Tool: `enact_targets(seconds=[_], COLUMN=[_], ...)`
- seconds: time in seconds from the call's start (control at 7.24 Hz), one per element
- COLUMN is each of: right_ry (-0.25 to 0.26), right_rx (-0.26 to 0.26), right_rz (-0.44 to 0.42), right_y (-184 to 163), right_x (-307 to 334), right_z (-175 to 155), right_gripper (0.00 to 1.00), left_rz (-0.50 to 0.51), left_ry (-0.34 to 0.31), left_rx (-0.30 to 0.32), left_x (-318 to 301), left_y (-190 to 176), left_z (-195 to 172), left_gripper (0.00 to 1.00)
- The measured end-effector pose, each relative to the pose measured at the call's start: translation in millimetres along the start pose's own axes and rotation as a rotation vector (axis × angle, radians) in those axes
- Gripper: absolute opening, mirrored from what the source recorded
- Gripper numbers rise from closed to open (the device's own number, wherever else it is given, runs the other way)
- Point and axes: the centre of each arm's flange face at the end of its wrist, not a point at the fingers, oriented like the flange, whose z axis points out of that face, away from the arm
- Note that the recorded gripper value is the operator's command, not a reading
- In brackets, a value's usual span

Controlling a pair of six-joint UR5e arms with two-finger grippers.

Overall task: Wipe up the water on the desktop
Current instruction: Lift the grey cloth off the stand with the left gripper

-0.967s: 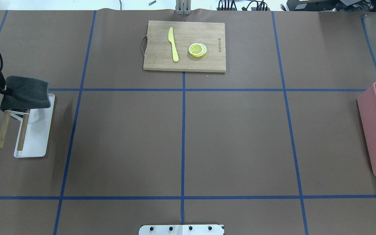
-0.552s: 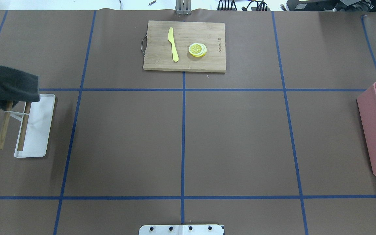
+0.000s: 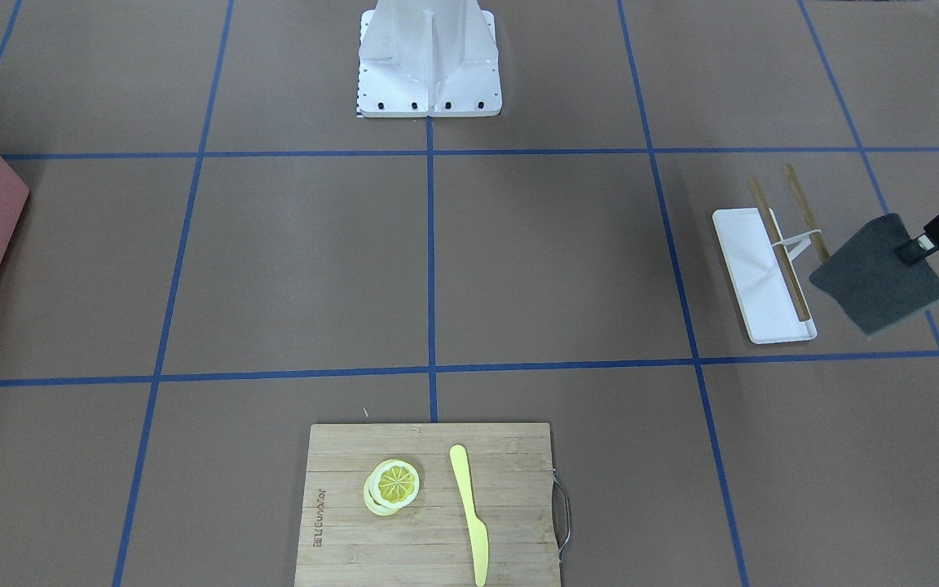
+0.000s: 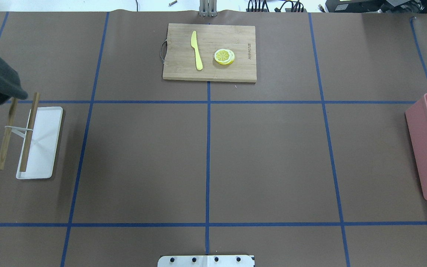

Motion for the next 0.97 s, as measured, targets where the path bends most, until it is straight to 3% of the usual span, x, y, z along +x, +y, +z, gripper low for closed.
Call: enact_targets(seconds=[0.28, 0.69, 0.97], right_ry=[-0.027, -0.097, -0.183], right_rx=[0.085, 0.184, 0.277], right_rz=[-0.139, -0.359, -0.462], right_y=[-7, -38, -53], right_x=[-37, -138, -238], right_z=[-9, -10, -21], right_gripper=[1.00, 1.00, 1.00], left_rz=[-0.230, -0.418, -0.520], left_ry=[0.024, 0.021, 0.040], left_rx=[-0.011, 0.022, 0.018], left_x=[92, 192, 244], left_y=[13, 67, 109], left_z=[14, 83, 116], left_gripper=[0.00, 0.00, 0.00])
